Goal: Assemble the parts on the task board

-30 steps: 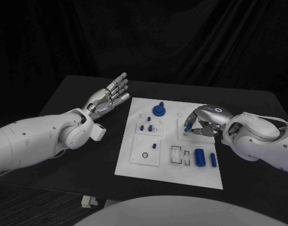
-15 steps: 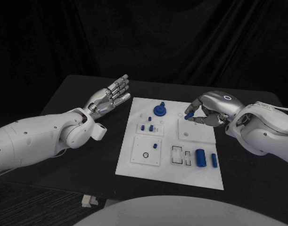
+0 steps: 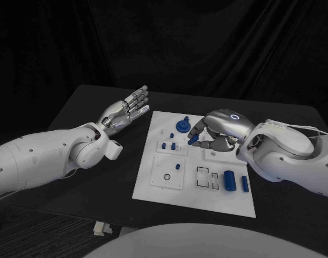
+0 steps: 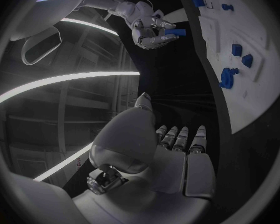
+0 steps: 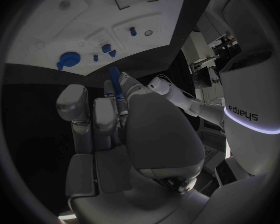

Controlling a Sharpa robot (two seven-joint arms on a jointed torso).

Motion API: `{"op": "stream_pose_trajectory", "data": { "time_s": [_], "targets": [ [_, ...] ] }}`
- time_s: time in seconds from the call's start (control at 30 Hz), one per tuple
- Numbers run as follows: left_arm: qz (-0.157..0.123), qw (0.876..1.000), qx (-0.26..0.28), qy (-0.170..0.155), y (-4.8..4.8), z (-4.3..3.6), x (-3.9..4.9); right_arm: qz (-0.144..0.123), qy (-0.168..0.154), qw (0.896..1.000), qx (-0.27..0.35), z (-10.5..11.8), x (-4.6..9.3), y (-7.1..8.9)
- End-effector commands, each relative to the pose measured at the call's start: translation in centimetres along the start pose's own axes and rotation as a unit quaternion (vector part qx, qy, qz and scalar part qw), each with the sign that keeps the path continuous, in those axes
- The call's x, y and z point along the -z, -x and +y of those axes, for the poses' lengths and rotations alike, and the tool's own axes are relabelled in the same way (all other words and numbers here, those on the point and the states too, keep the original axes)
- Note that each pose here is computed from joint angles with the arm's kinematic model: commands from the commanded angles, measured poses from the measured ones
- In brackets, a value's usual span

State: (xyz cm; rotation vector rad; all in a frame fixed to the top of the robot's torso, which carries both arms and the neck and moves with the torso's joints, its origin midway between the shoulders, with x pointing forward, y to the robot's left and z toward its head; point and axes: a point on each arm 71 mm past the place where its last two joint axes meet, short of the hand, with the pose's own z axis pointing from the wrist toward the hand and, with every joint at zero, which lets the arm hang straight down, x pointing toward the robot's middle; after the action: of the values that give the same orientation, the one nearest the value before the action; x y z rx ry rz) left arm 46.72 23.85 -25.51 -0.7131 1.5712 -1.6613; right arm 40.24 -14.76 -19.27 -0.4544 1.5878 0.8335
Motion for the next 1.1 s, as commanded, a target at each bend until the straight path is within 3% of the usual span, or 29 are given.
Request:
{"op": "stream_pose_trajectory", "data": {
  "time_s": [0.03, 0.33, 0.6, 1.1],
  "targets": [
    [0.005, 1.0, 0.008, -0.006, -0.2, -0.07, -0.06, 0.037, 0.021, 0.999, 0.017, 1.0, -0.9, -1.4],
    [0.009, 1.0, 0.011, -0.006, -0.42, -0.05, -0.23, 0.08, 0.057, 0.995, 0.024, 3.4, -3.1, -5.0],
    [0.012, 1.0, 0.013, -0.005, -0.61, -0.02, -0.39, 0.113, 0.064, 0.991, 0.02, 4.3, -3.8, -7.4],
    [0.015, 1.0, 0.015, -0.002, -0.73, 0.09, -0.47, 0.126, 0.069, 0.989, 0.03, 4.9, -3.6, -8.7]
  ]
}}
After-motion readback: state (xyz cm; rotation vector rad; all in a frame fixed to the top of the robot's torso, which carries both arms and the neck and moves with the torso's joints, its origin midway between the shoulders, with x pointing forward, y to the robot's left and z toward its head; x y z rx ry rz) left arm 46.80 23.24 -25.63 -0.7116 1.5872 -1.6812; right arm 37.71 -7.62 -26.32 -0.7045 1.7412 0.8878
